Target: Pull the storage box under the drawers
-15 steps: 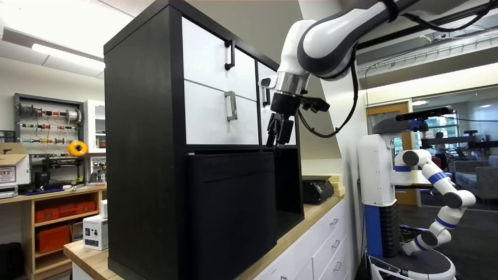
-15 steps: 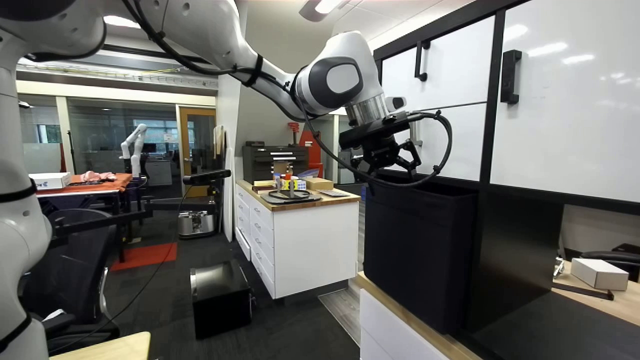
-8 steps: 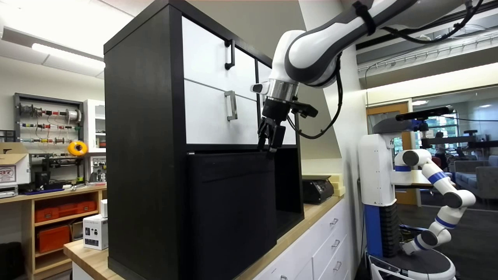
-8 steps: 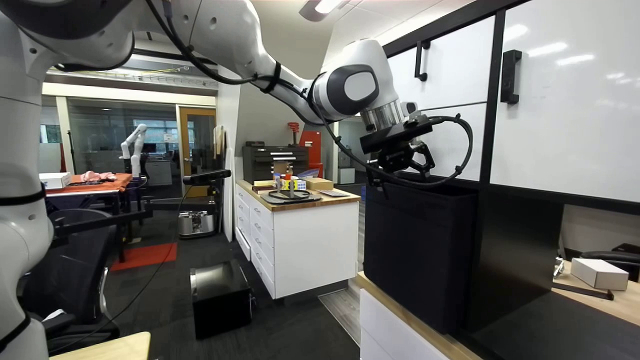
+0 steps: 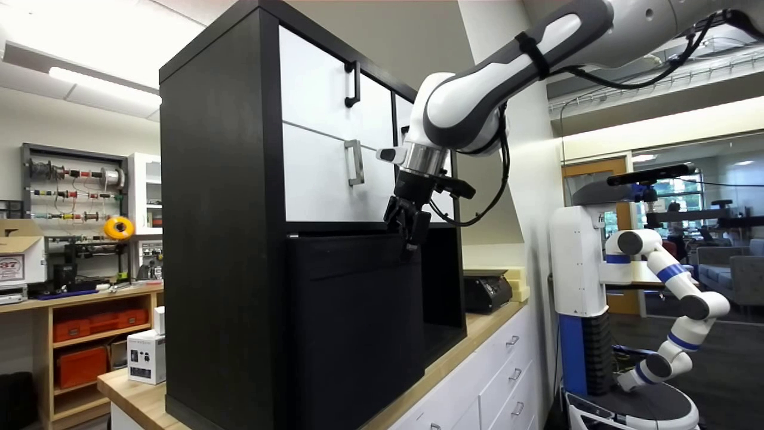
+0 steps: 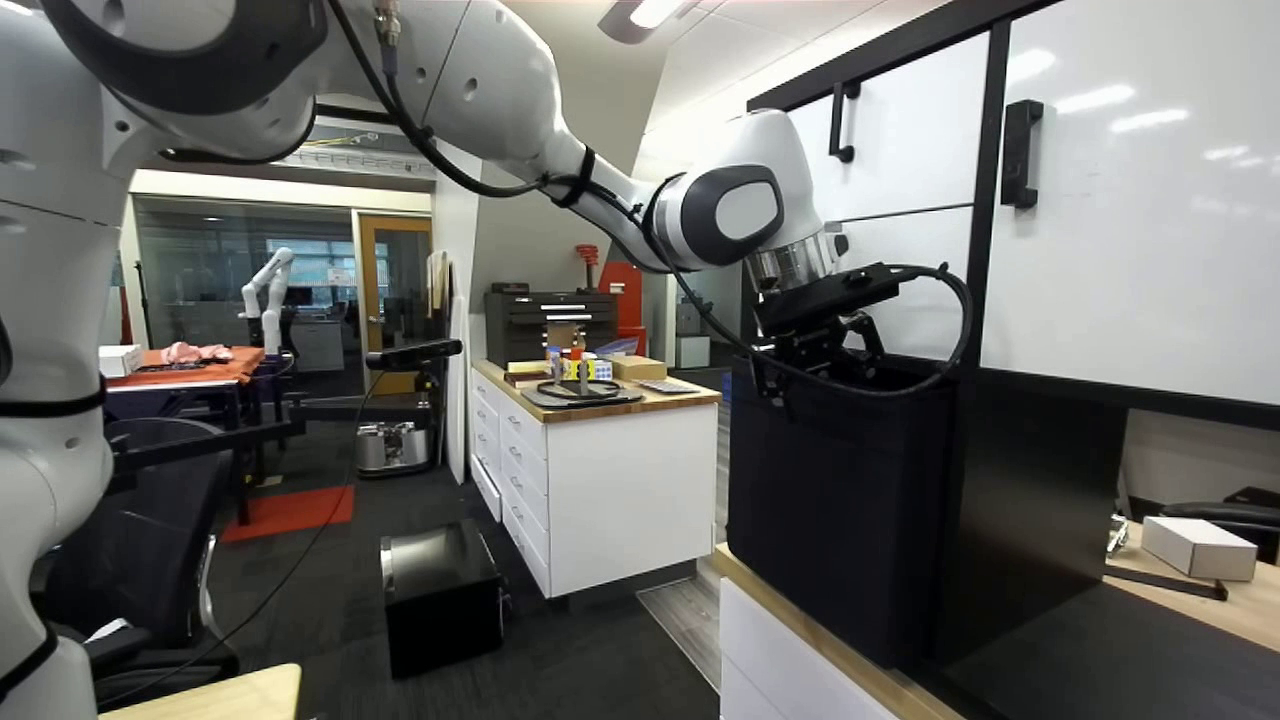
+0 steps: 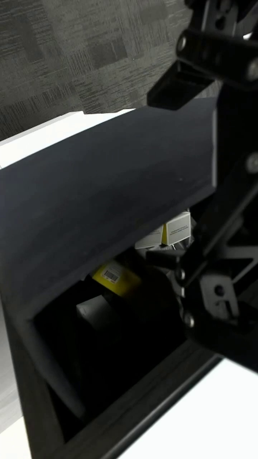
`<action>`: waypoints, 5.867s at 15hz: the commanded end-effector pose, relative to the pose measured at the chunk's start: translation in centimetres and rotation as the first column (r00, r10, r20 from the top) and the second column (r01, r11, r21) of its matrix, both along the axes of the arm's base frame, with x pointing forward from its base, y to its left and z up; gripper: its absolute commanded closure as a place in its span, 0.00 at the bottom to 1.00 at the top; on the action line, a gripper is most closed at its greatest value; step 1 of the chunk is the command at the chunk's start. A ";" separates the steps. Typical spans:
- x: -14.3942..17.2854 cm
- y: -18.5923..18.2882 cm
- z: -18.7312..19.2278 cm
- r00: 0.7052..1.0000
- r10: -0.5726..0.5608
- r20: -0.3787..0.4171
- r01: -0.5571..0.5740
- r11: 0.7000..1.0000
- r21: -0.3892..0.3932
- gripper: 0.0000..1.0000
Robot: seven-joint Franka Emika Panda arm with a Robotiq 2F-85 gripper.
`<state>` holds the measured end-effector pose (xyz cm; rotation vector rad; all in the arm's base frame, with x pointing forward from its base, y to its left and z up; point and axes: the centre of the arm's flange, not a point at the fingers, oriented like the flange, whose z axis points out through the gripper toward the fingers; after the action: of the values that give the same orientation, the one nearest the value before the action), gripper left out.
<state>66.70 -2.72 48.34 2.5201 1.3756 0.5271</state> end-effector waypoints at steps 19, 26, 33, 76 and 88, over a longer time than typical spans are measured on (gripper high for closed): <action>-4.0 -0.1 -1.2 1.000 0.021 0.007 -0.021 0.999 0.024 0.95; -7.7 -0.4 -1.5 0.999 0.018 0.044 -0.018 1.000 0.013 0.95; -11.2 -0.2 -1.4 0.999 0.021 0.044 -0.022 1.000 0.005 0.95; -18.0 2.6 -1.3 0.992 0.080 0.102 -0.080 0.997 -0.011 0.00; -15.9 5.7 3.8 0.996 -0.093 0.009 0.092 0.996 0.009 0.00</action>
<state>50.48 2.08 50.02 2.4573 1.3610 0.6153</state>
